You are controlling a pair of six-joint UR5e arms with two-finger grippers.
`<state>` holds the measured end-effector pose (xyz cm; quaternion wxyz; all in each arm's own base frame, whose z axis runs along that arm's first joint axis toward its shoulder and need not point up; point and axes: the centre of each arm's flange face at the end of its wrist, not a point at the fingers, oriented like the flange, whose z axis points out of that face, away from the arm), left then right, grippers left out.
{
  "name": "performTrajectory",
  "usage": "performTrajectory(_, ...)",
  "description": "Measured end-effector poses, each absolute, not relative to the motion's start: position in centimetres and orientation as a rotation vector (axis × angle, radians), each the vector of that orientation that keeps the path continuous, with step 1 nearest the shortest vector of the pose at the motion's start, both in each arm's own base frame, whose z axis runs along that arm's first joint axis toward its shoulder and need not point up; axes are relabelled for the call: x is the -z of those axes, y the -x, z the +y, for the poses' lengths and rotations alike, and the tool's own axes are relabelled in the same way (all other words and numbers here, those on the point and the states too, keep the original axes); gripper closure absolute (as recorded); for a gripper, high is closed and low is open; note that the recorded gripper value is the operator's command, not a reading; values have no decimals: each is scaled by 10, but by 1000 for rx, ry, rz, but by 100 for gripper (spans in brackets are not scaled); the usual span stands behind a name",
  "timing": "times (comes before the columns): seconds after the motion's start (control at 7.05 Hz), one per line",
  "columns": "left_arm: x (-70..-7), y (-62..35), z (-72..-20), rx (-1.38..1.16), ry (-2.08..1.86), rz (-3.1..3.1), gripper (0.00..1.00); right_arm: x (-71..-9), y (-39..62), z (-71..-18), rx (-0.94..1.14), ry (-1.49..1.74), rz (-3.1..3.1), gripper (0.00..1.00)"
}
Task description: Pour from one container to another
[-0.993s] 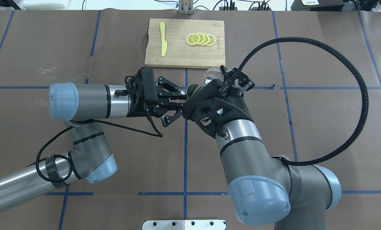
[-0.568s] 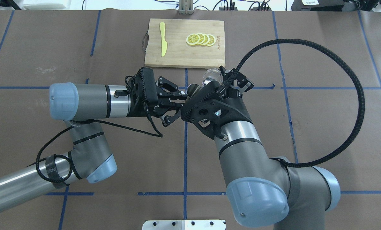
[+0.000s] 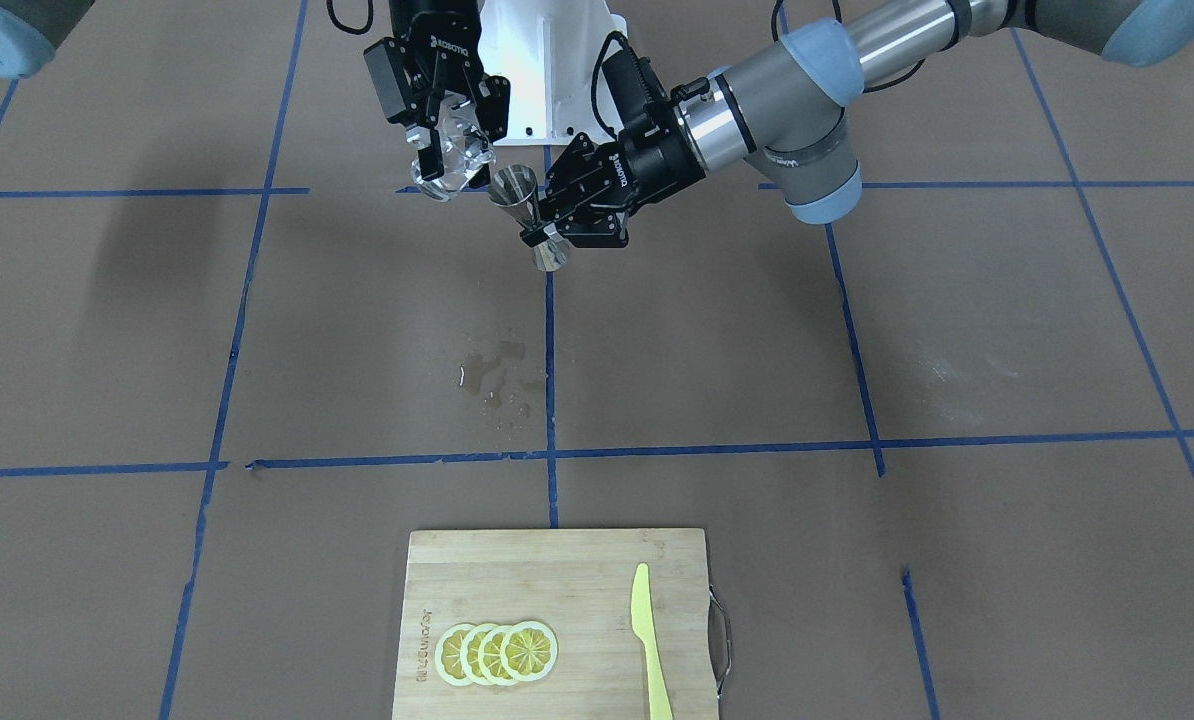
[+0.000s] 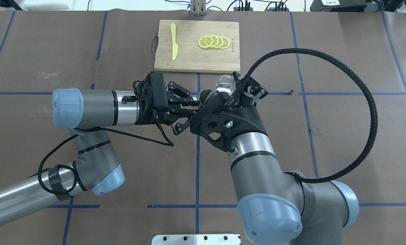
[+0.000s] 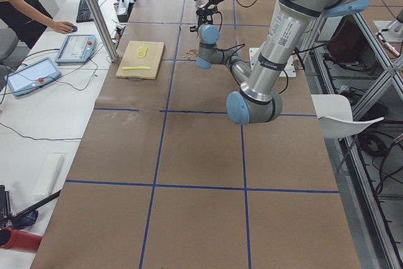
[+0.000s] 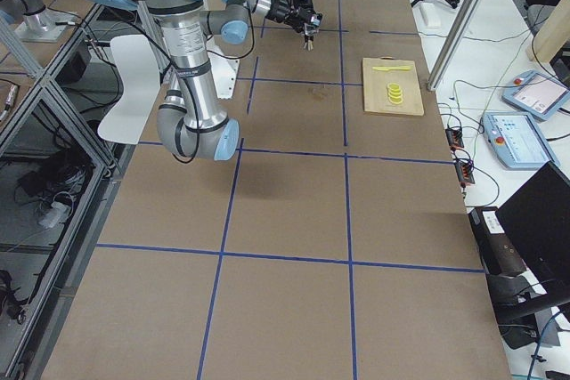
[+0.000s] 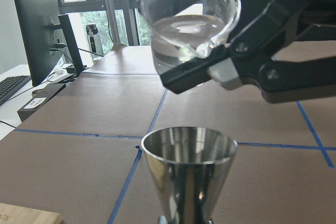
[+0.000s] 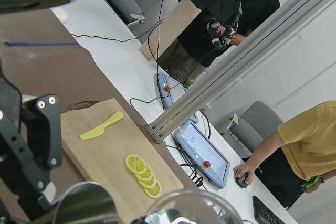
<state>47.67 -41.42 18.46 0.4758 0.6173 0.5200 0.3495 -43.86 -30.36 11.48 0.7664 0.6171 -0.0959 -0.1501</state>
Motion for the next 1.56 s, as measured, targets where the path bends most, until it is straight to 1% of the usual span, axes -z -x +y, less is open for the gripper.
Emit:
performTrajectory(0.43,-185,-477,-414,-856,-1509,1271,100,-119,445,-305,356,-1346,-151,100)
performTrajectory(0.85,-185,-477,-414,-856,-1510,1271,100,-98,448,-308,403,-1346,-61,100)
performTrajectory(1.56,-184,-476,-414,-856,-1512,1272,100,-99,453,-309,434,-1343,-12,100)
